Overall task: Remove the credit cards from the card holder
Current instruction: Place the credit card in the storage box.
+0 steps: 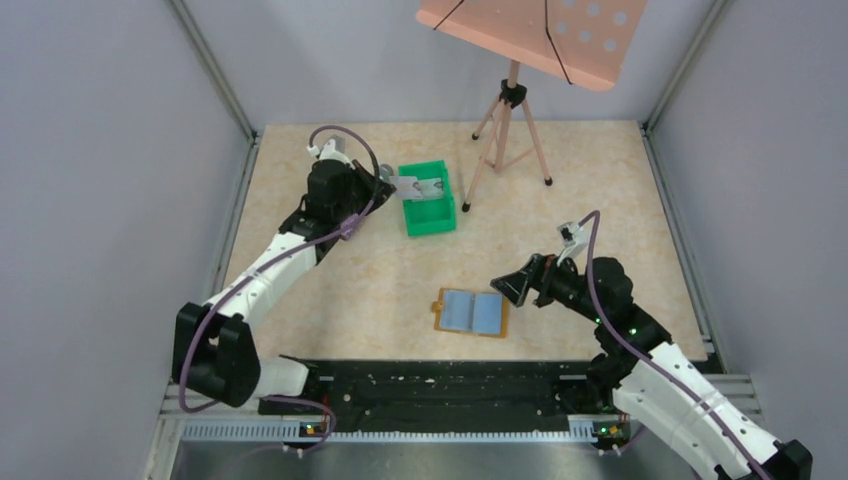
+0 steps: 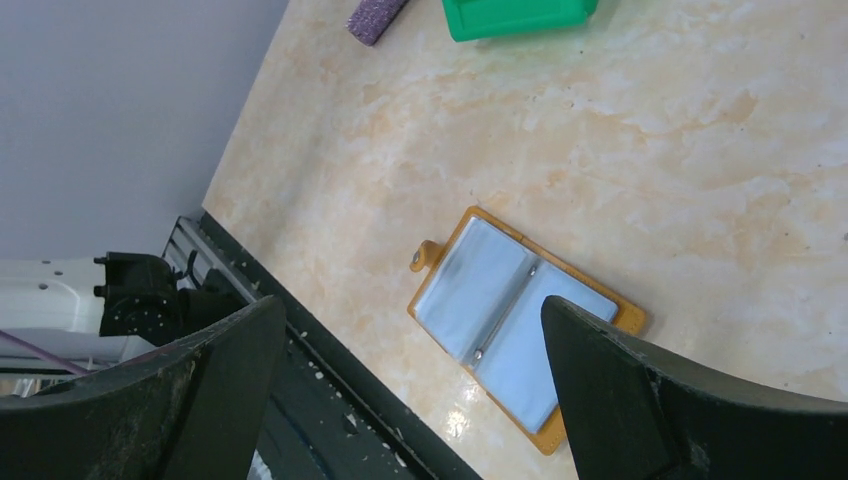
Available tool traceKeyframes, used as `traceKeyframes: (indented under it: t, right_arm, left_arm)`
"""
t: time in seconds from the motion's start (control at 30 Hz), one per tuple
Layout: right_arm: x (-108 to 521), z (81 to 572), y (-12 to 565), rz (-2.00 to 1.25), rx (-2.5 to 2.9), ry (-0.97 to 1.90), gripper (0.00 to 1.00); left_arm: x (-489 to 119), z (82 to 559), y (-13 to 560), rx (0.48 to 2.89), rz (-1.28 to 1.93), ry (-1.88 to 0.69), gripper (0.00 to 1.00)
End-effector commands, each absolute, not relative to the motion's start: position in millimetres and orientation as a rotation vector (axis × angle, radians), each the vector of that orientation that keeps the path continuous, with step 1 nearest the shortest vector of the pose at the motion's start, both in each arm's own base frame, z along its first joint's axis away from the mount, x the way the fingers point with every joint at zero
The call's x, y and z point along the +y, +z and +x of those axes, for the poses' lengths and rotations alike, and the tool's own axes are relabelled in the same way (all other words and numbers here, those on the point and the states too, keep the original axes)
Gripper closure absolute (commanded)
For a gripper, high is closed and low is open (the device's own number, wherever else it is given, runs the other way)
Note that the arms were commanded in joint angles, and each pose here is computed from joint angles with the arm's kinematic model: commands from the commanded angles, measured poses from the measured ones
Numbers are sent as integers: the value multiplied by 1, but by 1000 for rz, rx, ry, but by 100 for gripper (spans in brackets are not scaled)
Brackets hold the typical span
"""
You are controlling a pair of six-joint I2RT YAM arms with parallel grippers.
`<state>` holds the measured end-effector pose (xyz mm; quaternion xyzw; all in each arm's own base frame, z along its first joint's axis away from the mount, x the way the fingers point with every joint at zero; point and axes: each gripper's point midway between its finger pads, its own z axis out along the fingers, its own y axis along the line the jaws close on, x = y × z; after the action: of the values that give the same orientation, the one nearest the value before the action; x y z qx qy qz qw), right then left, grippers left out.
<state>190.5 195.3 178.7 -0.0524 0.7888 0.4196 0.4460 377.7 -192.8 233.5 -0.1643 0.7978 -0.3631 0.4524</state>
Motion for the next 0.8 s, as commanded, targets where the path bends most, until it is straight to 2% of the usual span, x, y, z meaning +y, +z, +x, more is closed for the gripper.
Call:
traceKeyframes:
  t: [0.0,0.37,0.77]
  right_arm:
    - [191,195,206,-81,1920,1032,1]
    - [190,196,200,-153,1978,969,1]
    - [196,200,199,-191,1995,974,1]
  left_arm:
    - [-167,414,218,2022,-407,-729,100]
    - [-182,487,195,2099,-321,-785,100]
    - [-202,514,169,2158,-318,-867,100]
